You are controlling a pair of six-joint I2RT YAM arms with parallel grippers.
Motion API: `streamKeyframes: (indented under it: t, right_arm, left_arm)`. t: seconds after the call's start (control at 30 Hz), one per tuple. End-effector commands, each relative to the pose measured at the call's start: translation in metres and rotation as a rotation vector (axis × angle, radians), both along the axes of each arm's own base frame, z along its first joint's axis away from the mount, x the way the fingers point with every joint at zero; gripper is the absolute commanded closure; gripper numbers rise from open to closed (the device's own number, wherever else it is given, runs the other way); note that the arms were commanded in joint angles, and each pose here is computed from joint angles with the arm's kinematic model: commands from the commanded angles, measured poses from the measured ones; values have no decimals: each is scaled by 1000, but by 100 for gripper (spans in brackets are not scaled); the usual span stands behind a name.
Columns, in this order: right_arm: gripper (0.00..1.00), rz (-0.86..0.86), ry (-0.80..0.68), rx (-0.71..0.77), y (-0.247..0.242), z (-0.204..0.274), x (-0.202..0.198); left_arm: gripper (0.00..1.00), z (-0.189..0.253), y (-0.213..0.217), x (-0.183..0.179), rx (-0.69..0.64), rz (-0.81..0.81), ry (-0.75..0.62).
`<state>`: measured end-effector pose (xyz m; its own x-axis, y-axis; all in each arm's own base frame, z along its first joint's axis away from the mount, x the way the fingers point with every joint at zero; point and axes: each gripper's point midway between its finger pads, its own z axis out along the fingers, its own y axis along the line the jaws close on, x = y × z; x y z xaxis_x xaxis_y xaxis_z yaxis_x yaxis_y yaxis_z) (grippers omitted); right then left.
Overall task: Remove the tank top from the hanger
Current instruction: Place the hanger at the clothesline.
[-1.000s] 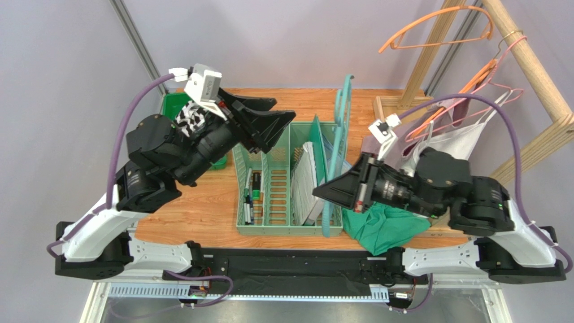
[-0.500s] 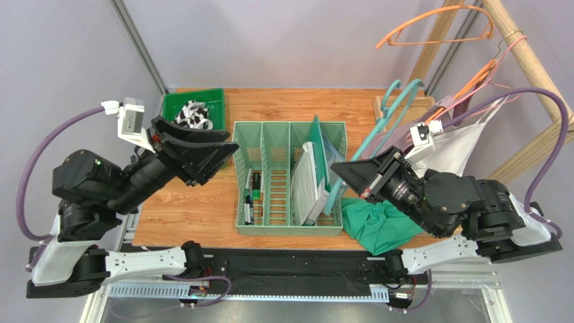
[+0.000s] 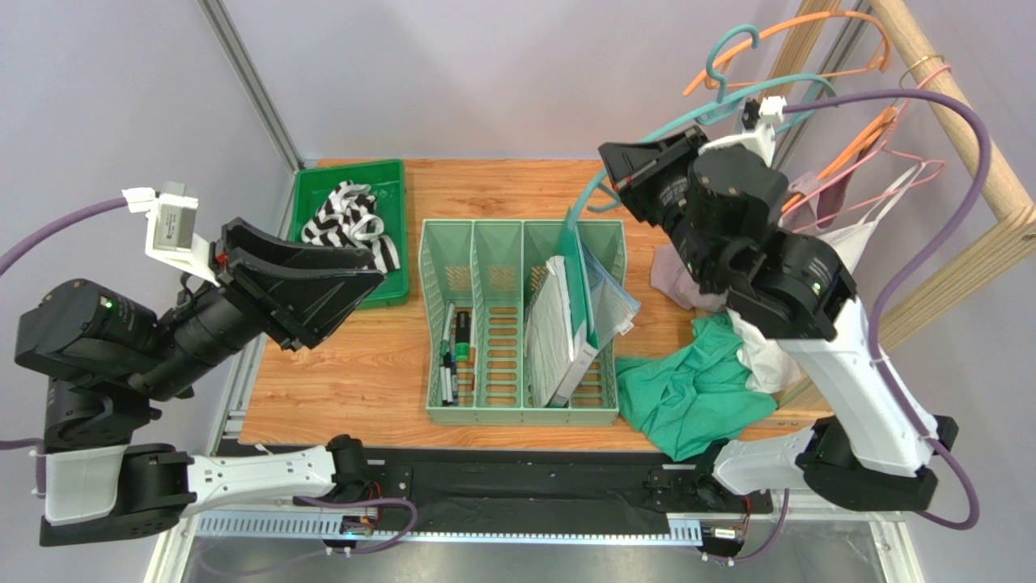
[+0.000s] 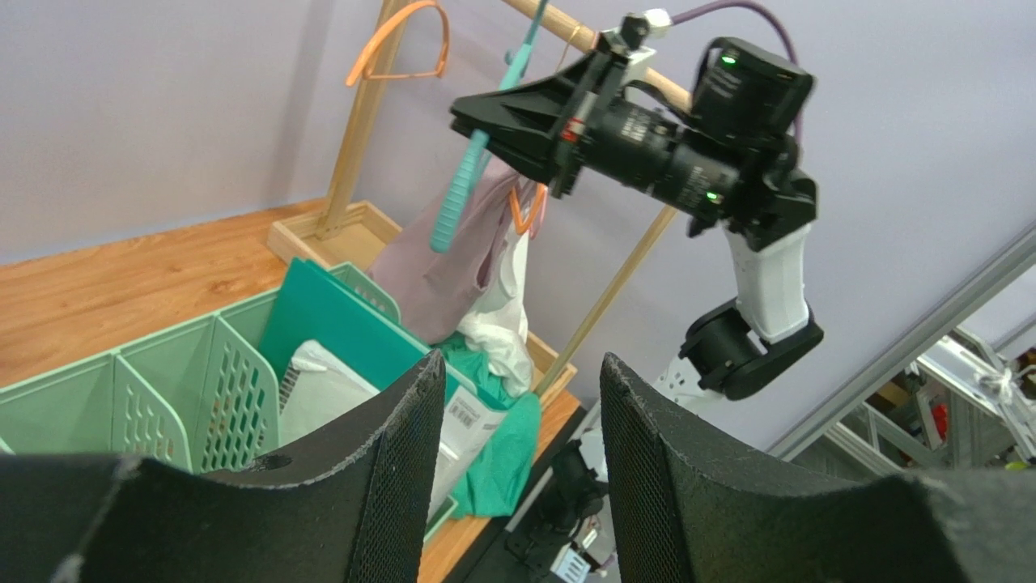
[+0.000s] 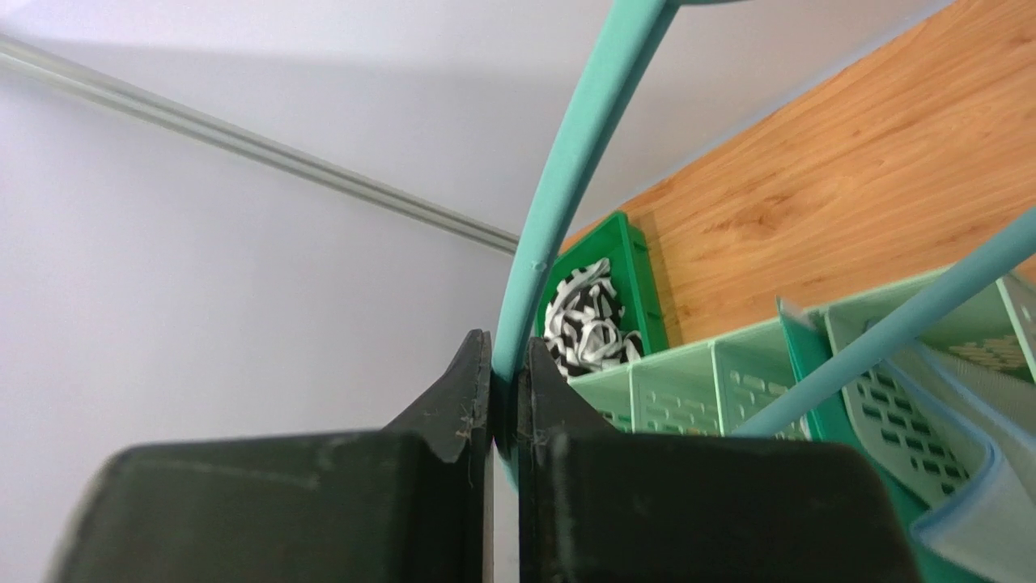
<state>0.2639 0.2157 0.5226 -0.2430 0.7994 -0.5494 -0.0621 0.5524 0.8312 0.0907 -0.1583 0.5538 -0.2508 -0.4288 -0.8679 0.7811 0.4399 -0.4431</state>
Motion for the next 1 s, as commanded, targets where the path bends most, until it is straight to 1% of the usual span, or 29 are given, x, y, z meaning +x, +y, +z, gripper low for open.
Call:
streamKeyframes:
  t: [0.0,0.03,0.07,0.2,0.37,0.5,0.53,0.57,0.63,0.73,0.77,0.8,0.87,0.97]
  right_arm:
    - [100,54,-44,112,8,18,46]
    - [100,42,-51,117,6,20,55]
    - [100,14,-53,113,1,17,72]
    - [100,5,-58,181,-15,18,108]
    - [100,-53,-92,249,-50,30,138]
    - [100,-103,-128,311,-71,42,160]
    - [100,-109,-116,331,-70,38,172]
    - [100,-117,-140,349,-78,49,174]
    - [100,-141,-141,370,-83,50,185]
    - [100,-188,-176,405,-98,64,190]
    - [100,-222,-165,419,-104,60,199]
    - [100,-246,-181,432,-110,68,197]
    - [100,-319,-169,437,-121,62,206]
    - [100,-386,-172,484,-137,63,211]
  left_arm:
    - [45,-6,2,1,47,8,7]
    - [45,-8,2,1,55,9,13]
    - [45,-10,3,1,60,11,17]
    - [45,-11,8,4,85,39,26]
    - [45,-17,3,12,140,70,32]
    - [45,-18,-9,17,158,70,37]
    - [45,-17,-12,18,164,70,36]
    - [45,-15,-17,19,169,62,32]
    - [45,-14,-21,20,184,60,27]
    - [45,-13,-28,23,202,62,28]
    - [45,-13,-30,25,209,67,30]
    - [45,-15,-32,26,213,68,31]
    - [45,-15,-35,28,220,71,30]
    - [45,-16,-42,31,232,70,31]
